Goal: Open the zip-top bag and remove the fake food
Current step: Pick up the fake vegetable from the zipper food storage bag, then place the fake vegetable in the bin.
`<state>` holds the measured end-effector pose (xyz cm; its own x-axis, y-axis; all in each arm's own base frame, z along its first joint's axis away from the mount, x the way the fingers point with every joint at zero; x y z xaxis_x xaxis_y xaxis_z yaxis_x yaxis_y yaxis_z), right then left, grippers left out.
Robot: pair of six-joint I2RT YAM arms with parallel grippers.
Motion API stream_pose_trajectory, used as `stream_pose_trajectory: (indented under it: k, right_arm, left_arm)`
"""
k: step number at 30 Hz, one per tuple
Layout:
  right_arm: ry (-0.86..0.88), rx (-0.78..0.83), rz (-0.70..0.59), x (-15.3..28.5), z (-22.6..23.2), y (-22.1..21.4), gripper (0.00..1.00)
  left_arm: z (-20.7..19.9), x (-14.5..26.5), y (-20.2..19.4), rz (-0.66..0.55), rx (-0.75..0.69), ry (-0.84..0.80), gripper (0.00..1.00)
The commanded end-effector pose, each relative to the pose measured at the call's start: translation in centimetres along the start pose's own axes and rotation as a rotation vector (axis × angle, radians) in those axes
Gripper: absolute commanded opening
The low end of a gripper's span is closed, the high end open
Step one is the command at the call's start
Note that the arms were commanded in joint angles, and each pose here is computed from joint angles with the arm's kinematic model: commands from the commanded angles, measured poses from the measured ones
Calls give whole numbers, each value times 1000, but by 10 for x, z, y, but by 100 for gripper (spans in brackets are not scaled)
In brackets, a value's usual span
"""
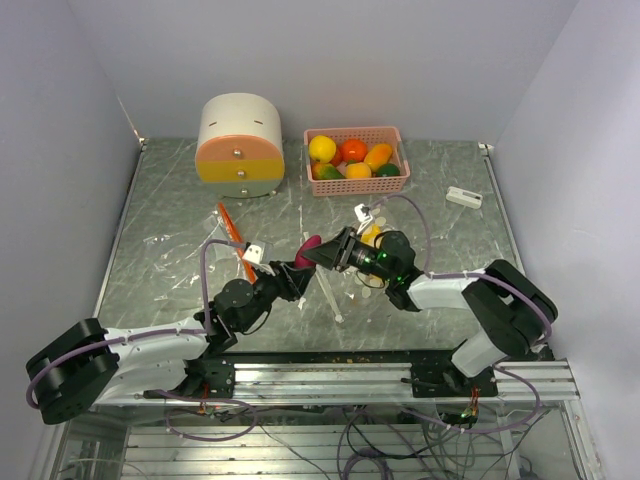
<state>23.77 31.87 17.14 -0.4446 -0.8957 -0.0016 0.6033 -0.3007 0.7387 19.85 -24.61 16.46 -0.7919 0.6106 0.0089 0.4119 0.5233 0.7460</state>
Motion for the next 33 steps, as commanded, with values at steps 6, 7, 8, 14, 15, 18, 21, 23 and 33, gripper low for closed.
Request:
stream_pose_trajectory:
  k: [6, 7, 8, 14, 15, 18, 21, 23, 33]
  right_arm:
    - [-129, 66, -102, -3, -24, 44, 24]
    - [-158, 77, -124, -2, -31, 52, 23]
    - [-194, 87, -146, -1, -40, 61, 23]
    - [-474, 215, -210, 1, -106, 122, 23]
    - [-526, 235, -221, 3, -118, 132, 23]
    - [-649, 281, -227, 2, -154, 159, 24]
    - [-743, 306, -226, -2, -190, 181, 25]
    - [-793, 324, -234, -5, -209, 195, 26]
    - [-896, 340, -187, -29, -282, 220, 37]
  left_arm:
    - [-5, 1, 0, 2, -8, -35, 64]
    - [-5, 1, 0, 1, -8, -37, 67]
    - [-5, 2, 1, -2, -7, -35, 69]
    - [-1, 12, 7, -23, 0, -16, 83]
    - [0, 13, 8, -21, -3, -12, 85]
    - [1, 16, 8, -20, -8, -4, 89]
    - [4, 17, 7, -10, -15, 8, 91]
    - [5, 18, 6, -7, -15, 13, 92]
    - [16, 21, -2, 22, -21, 57, 93]
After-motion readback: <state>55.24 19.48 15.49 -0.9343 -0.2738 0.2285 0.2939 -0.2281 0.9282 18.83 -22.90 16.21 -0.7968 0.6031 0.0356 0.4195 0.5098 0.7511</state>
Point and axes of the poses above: each gripper's point midway between its finger pads, its own x axis back along the fingers, its own z axis along the line the jaws close on, y = z × x, the point moved 3 cm from there along x, back along the fingers, and after that the axes turned 12 degrees about x, right-handed, at the moved point
